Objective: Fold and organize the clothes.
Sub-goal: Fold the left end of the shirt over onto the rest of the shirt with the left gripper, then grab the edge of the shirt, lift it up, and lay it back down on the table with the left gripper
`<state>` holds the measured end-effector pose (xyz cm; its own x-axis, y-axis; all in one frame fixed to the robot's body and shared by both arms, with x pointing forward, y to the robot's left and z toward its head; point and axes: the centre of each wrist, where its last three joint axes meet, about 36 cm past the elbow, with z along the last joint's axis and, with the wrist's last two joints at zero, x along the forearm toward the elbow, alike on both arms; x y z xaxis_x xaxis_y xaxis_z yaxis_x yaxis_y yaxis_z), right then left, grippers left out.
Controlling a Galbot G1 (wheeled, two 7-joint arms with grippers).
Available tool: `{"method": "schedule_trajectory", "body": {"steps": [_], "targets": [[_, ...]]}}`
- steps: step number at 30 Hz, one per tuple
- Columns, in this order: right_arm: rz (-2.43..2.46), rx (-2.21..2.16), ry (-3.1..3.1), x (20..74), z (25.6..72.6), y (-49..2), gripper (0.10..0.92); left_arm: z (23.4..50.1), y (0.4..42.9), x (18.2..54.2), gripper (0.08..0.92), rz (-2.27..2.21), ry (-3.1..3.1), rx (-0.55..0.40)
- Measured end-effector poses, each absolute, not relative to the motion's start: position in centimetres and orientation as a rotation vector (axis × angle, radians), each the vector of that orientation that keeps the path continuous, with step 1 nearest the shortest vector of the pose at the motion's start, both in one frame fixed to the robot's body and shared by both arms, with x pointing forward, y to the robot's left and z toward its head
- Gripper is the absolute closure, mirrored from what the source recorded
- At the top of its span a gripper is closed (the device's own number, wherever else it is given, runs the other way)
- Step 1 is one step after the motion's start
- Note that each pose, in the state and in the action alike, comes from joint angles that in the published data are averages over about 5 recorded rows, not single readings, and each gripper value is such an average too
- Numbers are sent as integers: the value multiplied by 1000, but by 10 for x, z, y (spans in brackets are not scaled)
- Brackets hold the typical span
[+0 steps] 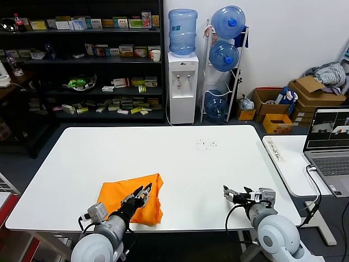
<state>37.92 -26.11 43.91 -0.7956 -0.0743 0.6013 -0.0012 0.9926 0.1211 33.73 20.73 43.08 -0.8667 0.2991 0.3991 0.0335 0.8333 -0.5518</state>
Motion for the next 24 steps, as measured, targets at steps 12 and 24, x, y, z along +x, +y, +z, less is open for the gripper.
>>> {"method": "schedule_trajectory", "body": {"steps": [12,24], "targets": [[-155,60,-2489,381,438,-265,200,394,292,322,180,466,-2626,-64],[-161,80,-2493,384,440,-258,200,370,376,324,177,176,-2648,-96]]}}
